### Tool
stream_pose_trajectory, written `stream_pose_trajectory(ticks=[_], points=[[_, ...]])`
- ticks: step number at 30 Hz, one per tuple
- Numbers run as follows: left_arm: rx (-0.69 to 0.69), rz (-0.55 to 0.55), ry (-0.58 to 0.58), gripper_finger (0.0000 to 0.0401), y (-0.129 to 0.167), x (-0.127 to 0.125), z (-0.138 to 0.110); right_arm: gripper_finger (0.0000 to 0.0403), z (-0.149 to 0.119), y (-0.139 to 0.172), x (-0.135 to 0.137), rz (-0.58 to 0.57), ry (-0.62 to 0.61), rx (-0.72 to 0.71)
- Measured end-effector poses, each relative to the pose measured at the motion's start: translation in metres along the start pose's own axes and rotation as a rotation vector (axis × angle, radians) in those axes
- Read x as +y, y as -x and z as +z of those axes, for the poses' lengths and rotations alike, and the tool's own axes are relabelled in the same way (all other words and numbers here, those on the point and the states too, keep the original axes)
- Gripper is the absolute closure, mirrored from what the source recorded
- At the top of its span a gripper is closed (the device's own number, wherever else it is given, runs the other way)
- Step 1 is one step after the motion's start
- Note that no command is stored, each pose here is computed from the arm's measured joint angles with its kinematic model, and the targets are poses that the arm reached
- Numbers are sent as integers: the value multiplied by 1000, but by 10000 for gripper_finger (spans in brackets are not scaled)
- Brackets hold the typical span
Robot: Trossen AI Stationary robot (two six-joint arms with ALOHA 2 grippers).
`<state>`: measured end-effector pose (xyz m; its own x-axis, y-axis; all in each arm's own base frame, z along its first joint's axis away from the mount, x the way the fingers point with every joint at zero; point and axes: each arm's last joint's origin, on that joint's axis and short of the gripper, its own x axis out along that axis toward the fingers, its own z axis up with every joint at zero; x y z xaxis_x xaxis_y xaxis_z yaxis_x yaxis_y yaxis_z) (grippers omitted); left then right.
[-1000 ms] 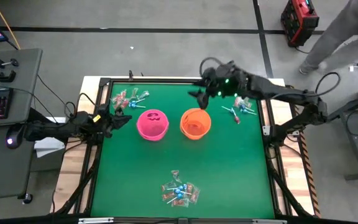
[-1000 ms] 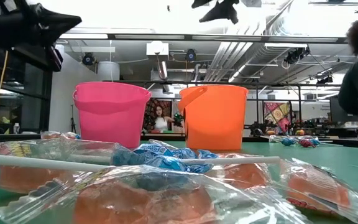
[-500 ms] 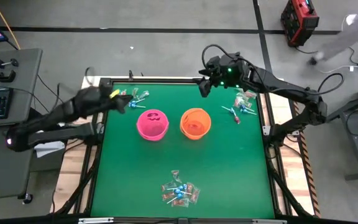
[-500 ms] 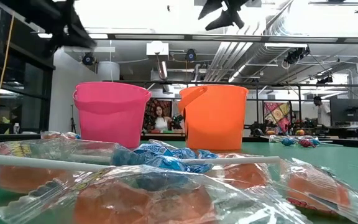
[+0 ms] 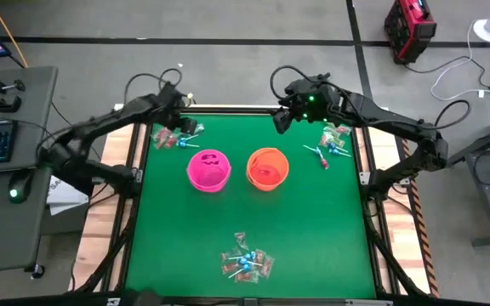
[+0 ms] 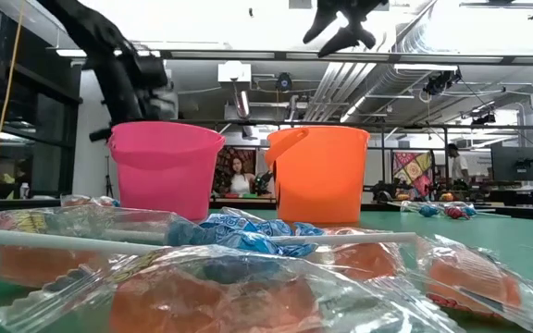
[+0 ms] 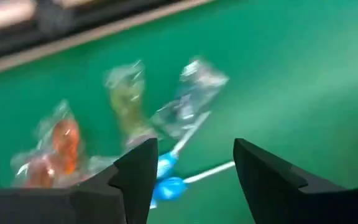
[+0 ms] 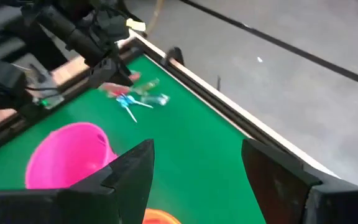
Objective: Sort candy by brand, put in halloween buckets
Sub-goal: Put the green gummy into the orange bucket
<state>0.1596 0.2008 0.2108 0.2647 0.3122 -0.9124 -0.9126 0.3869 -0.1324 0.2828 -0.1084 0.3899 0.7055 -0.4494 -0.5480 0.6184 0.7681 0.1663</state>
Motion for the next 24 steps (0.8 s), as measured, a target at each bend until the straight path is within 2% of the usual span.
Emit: stream_pose_trajectory(ticks=[6,9,13,18,21,24], points=[[-5,104,48,197,-37,13,16,167,-1,0,-1,-20,-9,10],[-2,102,79,197,-52,20,20,167,-1,0,-1,-19,-9,7],[76,93,108,197,-71,28,17,167,-1,0,0,-18,-11,8],[68,82,112,205,-80,25,26,167,-1,0,0,-24,-20,1],[77,99,112,226,-83,26,26,167,-1,0,0,-24,-36,0],[87,115,97,277,-83,26,25,167,-1,0,0,-24,-37,0]])
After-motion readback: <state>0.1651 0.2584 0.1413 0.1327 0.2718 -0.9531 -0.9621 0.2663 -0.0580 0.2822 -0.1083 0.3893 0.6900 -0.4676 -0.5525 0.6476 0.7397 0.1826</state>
